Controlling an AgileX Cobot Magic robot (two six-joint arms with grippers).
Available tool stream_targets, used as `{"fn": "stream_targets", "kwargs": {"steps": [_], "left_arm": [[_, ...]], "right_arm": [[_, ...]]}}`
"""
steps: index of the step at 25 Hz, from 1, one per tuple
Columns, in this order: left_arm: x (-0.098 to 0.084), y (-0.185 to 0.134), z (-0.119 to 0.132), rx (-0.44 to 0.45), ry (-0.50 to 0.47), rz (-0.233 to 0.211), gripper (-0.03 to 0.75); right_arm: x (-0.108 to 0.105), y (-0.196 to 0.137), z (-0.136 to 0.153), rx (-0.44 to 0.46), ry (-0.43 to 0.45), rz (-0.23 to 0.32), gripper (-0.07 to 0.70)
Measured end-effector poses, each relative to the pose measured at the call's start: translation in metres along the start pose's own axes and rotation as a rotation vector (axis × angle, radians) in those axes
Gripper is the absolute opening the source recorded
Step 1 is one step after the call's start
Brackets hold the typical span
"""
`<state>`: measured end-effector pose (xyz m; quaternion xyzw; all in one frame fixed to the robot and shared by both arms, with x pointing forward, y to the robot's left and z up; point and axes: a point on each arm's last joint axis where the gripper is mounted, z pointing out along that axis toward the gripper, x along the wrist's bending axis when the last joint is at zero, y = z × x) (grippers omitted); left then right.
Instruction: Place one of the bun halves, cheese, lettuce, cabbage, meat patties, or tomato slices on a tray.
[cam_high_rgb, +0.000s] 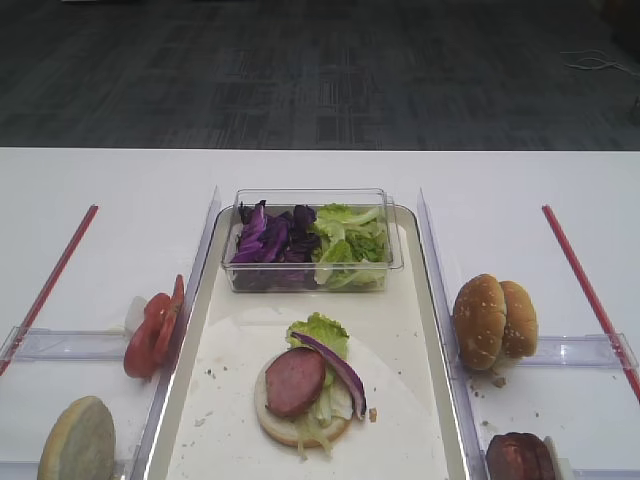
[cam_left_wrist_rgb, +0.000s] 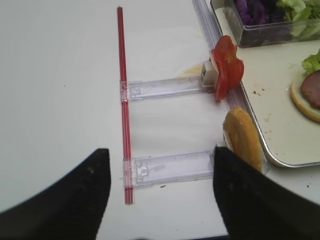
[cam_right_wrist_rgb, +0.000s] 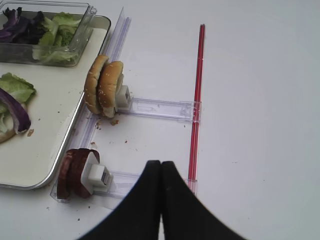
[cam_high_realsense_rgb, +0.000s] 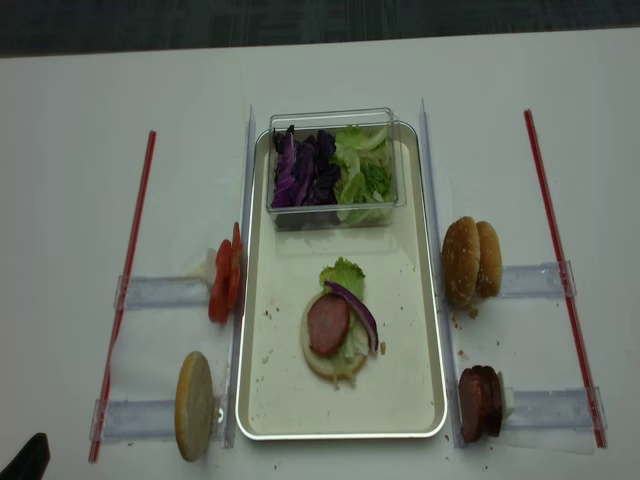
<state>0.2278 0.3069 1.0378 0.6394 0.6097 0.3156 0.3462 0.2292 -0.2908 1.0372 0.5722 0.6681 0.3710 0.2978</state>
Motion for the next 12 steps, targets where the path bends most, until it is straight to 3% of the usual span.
{"fn": "stream_targets", "kwargs": {"steps": [12], "left_arm": [[0.0, 0.0, 0.0, 0.0, 0.0, 0.0, 0.423]], "right_arm": [[0.0, 0.0, 0.0, 0.0, 0.0, 0.0, 0.231]]}}
